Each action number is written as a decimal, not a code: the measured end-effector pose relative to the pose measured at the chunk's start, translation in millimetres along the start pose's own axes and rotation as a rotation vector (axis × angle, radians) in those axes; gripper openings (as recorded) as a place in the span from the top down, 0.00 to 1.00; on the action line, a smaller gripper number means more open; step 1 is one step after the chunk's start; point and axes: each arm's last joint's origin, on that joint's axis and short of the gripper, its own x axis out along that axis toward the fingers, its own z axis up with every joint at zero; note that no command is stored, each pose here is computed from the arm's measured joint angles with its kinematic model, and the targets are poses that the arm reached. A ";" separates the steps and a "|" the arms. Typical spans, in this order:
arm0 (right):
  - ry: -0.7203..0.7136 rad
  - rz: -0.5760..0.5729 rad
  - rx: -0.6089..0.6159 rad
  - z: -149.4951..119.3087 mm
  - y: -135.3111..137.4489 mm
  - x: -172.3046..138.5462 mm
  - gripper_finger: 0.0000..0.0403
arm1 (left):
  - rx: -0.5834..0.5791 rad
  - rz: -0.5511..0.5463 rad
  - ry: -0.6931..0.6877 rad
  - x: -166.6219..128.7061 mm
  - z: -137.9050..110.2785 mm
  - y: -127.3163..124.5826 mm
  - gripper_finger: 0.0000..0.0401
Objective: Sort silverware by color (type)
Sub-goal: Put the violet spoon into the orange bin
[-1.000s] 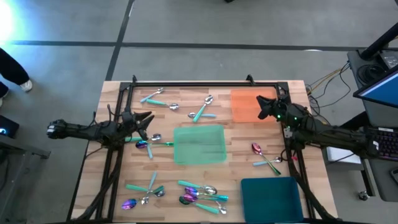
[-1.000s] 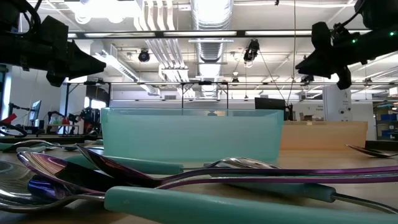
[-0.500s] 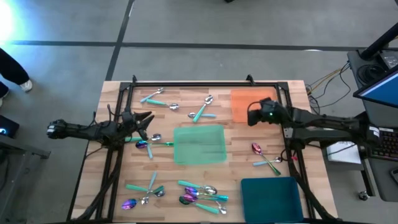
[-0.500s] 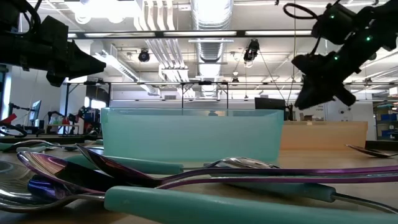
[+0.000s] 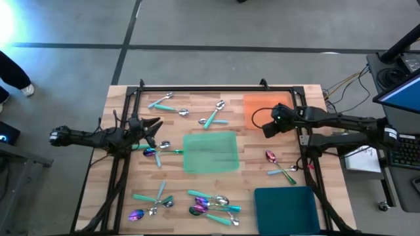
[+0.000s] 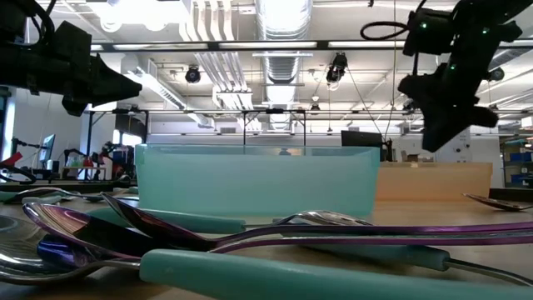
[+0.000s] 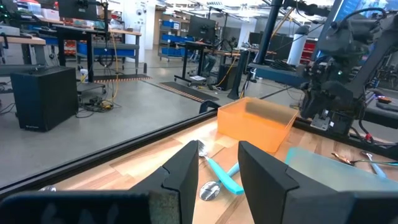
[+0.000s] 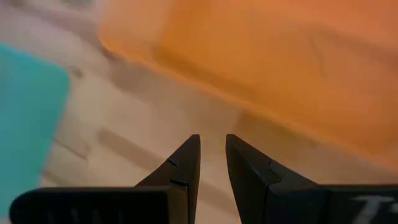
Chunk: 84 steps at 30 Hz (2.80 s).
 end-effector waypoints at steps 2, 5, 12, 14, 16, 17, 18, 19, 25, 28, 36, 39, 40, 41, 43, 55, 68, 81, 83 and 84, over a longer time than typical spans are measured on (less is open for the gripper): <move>0.069 -0.002 0.007 -4.0 -1.1 1.3 0.83 | 0.000 0.000 0.000 0.0 0.1 0.0 0.76; 0.157 0.060 0.034 -6.9 0.6 1.9 0.81 | 0.000 0.000 0.000 0.0 0.0 0.0 0.76; 0.330 0.162 0.036 -16.3 11.2 6.1 0.70 | 0.000 0.000 0.000 0.0 0.0 0.0 0.76; 0.399 0.179 0.015 -21.2 16.6 10.0 0.67 | 0.000 0.000 0.000 0.0 0.0 0.0 0.76; 0.437 0.154 -0.003 -26.2 21.1 14.9 0.66 | 0.000 0.000 0.000 0.0 0.0 0.0 0.76; 0.453 0.137 -0.015 -28.5 23.3 17.8 0.66 | 0.000 0.000 0.000 0.0 0.0 0.0 0.76; 0.472 0.119 -0.026 -30.8 25.1 20.9 0.66 | 0.000 0.000 0.000 0.0 0.1 0.0 0.76; 0.492 0.099 -0.038 -33.3 26.6 23.9 0.66 | 0.000 0.000 0.000 0.0 0.0 0.0 0.76; 0.598 -0.006 -0.106 -48.6 33.5 37.9 0.66 | 0.000 0.000 0.000 0.0 0.0 0.0 0.76; 0.621 -0.020 -0.136 -54.1 36.7 40.6 0.65 | 0.000 0.000 0.000 0.0 0.0 0.0 0.76; 0.636 -0.042 -0.140 -62.2 40.7 40.4 0.68 | 0.000 0.000 0.000 0.0 0.1 0.0 0.76; 0.640 -0.051 -0.139 -65.5 42.2 40.1 0.68 | 0.000 0.000 0.000 0.0 0.0 0.0 0.76; 0.643 -0.057 -0.136 -66.6 42.7 40.5 0.68 | 0.000 0.000 0.000 0.0 0.0 0.0 0.76; 0.645 -0.064 -0.135 -67.8 43.2 41.0 0.68 | 0.000 0.000 0.000 0.0 0.0 0.0 0.76; 0.649 -0.081 -0.140 -70.2 44.2 42.9 0.68 | 0.000 0.000 0.000 0.0 0.0 0.0 0.76; 0.727 -0.201 -0.209 -84.0 47.8 66.0 0.71 | 0.000 0.000 0.000 0.0 0.0 0.0 0.76; 0.765 -0.186 -0.312 -86.3 49.4 77.3 0.84 | 0.000 0.000 0.000 0.0 0.1 0.0 0.76; 0.739 -0.132 -0.363 -82.5 54.7 71.2 0.97 | 0.000 0.000 0.000 0.0 0.0 0.0 0.76; 0.689 -0.077 -0.395 -77.4 62.4 67.5 0.97 | 0.000 0.000 0.000 0.0 0.0 0.0 0.76; 0.670 -0.050 -0.398 -74.6 65.6 64.8 0.97 | 0.000 0.000 0.000 0.0 0.0 0.0 0.76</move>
